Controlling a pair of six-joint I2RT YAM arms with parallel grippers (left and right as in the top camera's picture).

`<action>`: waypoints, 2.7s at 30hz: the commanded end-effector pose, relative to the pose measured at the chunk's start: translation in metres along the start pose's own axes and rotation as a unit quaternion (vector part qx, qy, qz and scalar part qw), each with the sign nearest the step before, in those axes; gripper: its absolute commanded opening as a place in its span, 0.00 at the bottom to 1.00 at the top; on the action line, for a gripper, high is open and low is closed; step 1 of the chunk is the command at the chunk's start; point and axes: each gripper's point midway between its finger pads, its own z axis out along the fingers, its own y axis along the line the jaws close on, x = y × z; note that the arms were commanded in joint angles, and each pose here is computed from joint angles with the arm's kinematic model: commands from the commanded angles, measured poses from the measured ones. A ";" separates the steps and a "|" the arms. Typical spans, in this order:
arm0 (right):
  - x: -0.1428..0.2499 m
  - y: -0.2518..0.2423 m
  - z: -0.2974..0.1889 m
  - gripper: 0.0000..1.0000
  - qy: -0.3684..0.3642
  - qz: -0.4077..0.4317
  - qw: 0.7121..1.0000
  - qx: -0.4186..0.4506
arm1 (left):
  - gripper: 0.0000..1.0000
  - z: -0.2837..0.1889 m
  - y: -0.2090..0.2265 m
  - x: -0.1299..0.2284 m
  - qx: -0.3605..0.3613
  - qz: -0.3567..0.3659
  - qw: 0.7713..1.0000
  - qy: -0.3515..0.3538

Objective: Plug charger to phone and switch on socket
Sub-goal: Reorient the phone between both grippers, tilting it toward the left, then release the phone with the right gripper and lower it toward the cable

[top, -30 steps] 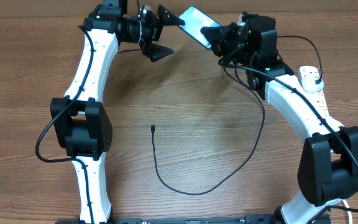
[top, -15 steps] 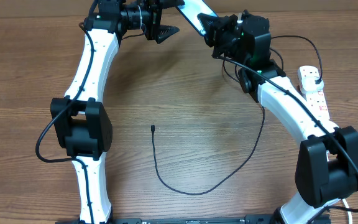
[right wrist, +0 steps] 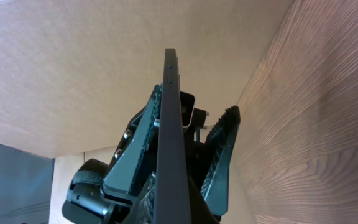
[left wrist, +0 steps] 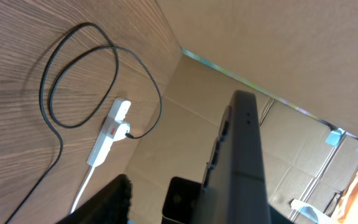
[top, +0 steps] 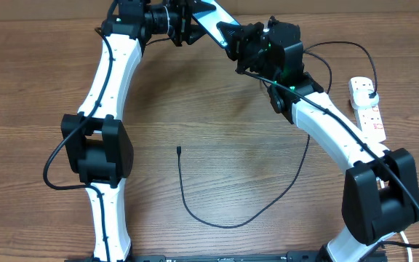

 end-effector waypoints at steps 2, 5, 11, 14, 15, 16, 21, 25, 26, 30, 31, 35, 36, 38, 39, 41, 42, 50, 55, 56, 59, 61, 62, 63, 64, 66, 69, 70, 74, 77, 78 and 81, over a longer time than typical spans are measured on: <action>0.002 0.024 -0.009 0.04 -0.007 -0.006 1.000 -0.024 | 0.39 0.000 -0.009 0.002 0.005 0.006 1.000 -0.007; 0.001 0.016 -0.009 0.04 -0.008 -0.001 1.000 -0.007 | 0.31 0.001 -0.009 0.000 0.004 0.007 1.000 -0.014; 0.001 0.012 -0.009 0.04 -0.009 0.003 1.000 0.000 | 0.23 0.000 -0.008 -0.003 0.002 0.007 1.000 -0.025; 0.001 0.012 -0.009 0.04 -0.009 0.002 1.000 0.000 | 0.15 0.000 -0.008 -0.005 0.002 0.007 1.000 -0.028; 0.001 0.012 -0.009 0.04 -0.009 0.003 1.000 0.001 | 0.10 0.000 -0.008 -0.005 0.002 0.007 1.000 -0.028; 0.001 0.012 -0.009 0.04 -0.009 0.002 1.000 0.001 | 0.04 0.000 -0.008 -0.004 0.002 0.006 1.000 -0.028; 0.001 0.012 -0.009 0.17 -0.009 0.002 1.000 0.001 | 0.04 0.000 -0.008 -0.004 0.002 0.007 1.000 -0.028; 0.001 0.012 -0.009 0.25 -0.009 0.002 1.000 0.001 | 0.04 0.000 -0.008 -0.004 0.002 0.006 1.000 -0.028; 0.001 0.012 -0.009 0.27 -0.009 0.002 1.000 0.001 | 0.04 0.000 -0.008 -0.005 0.002 0.007 1.000 -0.028; 0.001 0.012 -0.009 0.35 -0.009 0.002 1.000 0.001 | 0.04 0.000 -0.008 -0.005 0.002 0.007 1.000 -0.028; 0.001 0.012 -0.009 0.37 -0.009 0.002 1.000 0.001 | 0.04 0.000 -0.008 -0.005 0.002 0.007 1.000 -0.028; 0.001 0.011 -0.009 0.48 -0.009 0.000 1.000 0.001 | 0.04 -0.002 -0.008 -0.007 0.003 0.011 0.999 -0.030; 0.001 0.010 -0.009 0.51 -0.009 0.000 1.000 0.003 | 0.04 -0.003 -0.008 -0.007 0.003 0.020 0.999 -0.031; 0.001 0.009 -0.009 0.54 -0.008 -0.018 1.000 0.007 | 0.04 -0.005 -0.008 -0.010 0.003 0.042 0.999 -0.034; 0.001 0.008 -0.009 0.58 -0.005 -0.034 0.999 0.009 | 0.04 -0.007 -0.008 -0.011 0.003 0.056 0.998 -0.035; 0.001 0.003 -0.009 0.61 -0.001 -0.062 0.998 0.019 | 0.04 -0.012 -0.007 -0.016 0.001 0.086 0.996 -0.040; 0.002 0.000 -0.009 0.63 0.000 -0.076 0.997 0.024 | 0.04 -0.014 -0.006 -0.018 -0.001 0.097 0.994 -0.042; 0.009 -0.030 -0.014 0.75 0.046 -0.206 0.974 0.078 | 0.04 -0.041 0.009 -0.035 -0.020 0.200 0.979 -0.046; 0.010 -0.060 -0.021 0.77 0.064 -0.236 0.960 0.135 | 0.04 -0.066 0.030 -0.047 -0.047 0.215 0.974 -0.050; 0.010 -0.067 -0.023 0.77 0.069 -0.246 0.956 0.148 | 0.04 -0.071 0.034 -0.050 -0.052 0.213 0.974 -0.051; 0.011 -0.086 -0.030 0.77 0.087 -0.272 0.941 0.182 | 0.04 -0.088 0.045 -0.058 -0.064 0.208 0.975 -0.056; 0.012 -0.097 -0.035 0.77 0.100 -0.291 0.930 0.202 | 0.04 -0.099 0.050 -0.062 -0.067 0.203 0.975 -0.059; 0.014 -0.104 -0.038 0.77 0.110 -0.302 0.922 0.214 | 0.04 -0.105 0.051 -0.064 -0.065 0.202 0.975 -0.059; 0.017 -0.109 -0.041 0.77 0.119 -0.311 0.916 0.223 | 0.04 -0.110 0.052 -0.065 -0.062 0.201 0.976 -0.058; 0.020 -0.115 -0.043 0.77 0.129 -0.320 0.910 0.231 | 0.04 -0.114 0.052 -0.066 -0.059 0.201 0.976 -0.057; 0.028 -0.124 -0.047 0.77 0.149 -0.338 0.897 0.243 | 0.04 -0.121 0.051 -0.067 -0.051 0.200 0.977 -0.056; 0.050 -0.140 -0.052 0.75 0.188 -0.359 0.876 0.261 | 0.04 -0.131 0.051 -0.071 -0.043 0.195 0.978 -0.058; 0.056 -0.145 -0.052 0.74 0.197 -0.360 0.872 0.266 | 0.04 -0.131 0.050 -0.071 -0.041 0.195 0.978 -0.057; 0.084 -0.167 -0.055 0.70 0.235 -0.356 0.856 0.291 | 0.04 -0.132 0.050 -0.070 -0.038 0.195 0.979 -0.054; 0.101 -0.187 -0.057 0.68 0.261 -0.351 0.844 0.311 | 0.04 -0.132 0.050 -0.070 -0.038 0.191 0.979 -0.055; 0.107 -0.193 -0.057 0.67 0.269 -0.350 0.840 0.316 | 0.04 -0.132 0.050 -0.070 -0.038 0.190 0.979 -0.055; 0.124 -0.210 -0.058 0.63 0.291 -0.349 0.828 0.329 | 0.04 -0.133 0.049 -0.071 -0.037 0.190 0.979 -0.056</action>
